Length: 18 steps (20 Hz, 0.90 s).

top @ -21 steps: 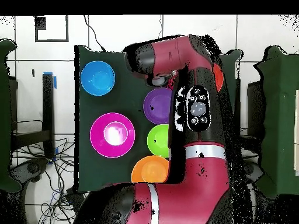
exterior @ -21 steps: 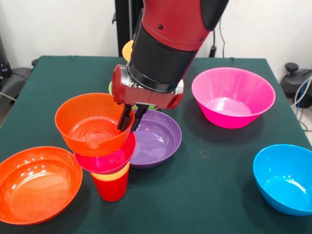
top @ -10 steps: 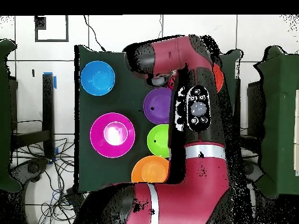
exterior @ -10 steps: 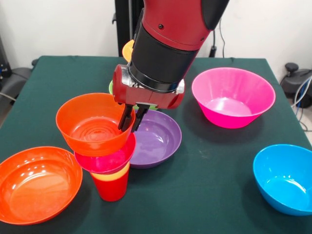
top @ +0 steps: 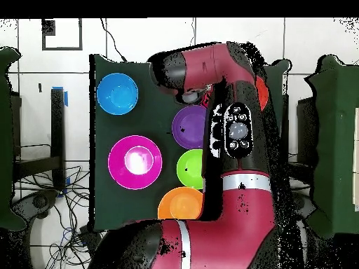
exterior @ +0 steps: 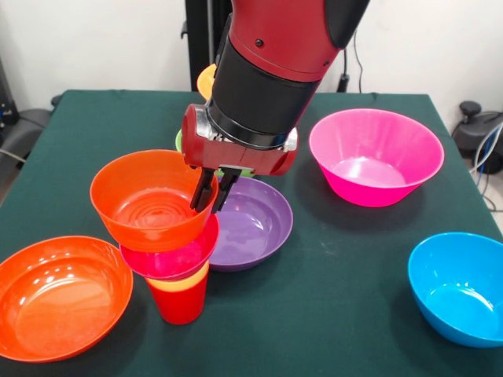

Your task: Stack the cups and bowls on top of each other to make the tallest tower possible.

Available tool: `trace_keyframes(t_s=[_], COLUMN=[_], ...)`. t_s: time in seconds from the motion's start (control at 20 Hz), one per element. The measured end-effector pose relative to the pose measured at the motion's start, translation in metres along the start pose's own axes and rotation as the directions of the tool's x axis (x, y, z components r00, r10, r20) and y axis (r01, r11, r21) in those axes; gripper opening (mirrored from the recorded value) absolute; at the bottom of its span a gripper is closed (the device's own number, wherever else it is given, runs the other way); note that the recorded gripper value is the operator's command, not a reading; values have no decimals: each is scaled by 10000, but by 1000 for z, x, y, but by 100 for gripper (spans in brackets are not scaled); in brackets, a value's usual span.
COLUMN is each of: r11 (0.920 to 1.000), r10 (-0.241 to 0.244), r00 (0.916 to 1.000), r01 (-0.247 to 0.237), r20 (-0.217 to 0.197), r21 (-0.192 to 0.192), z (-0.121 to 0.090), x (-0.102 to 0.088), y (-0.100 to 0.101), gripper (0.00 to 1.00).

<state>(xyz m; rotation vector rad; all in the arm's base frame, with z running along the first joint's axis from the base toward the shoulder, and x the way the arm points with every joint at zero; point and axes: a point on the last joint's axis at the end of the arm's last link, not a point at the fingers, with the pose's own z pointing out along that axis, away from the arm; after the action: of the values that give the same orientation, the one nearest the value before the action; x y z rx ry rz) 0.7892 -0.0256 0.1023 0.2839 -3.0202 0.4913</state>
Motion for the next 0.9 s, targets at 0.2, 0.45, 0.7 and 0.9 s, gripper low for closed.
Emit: trace_keyframes(t_s=[0.2,0.45,0.7,0.9], r11=[10000,9998,9995,9995], r10=[7,80,121,122], r00=[10000,10000,9999,9999], r01=[-7,-79,-120,-121], r20=[-1,11,10,8], r21=[-17,-184,-290,-292], z=[0,-2,-3,-3], x=[0,-1,-2,-2], y=[0,2,4,4], gripper=[0,0,0,0])
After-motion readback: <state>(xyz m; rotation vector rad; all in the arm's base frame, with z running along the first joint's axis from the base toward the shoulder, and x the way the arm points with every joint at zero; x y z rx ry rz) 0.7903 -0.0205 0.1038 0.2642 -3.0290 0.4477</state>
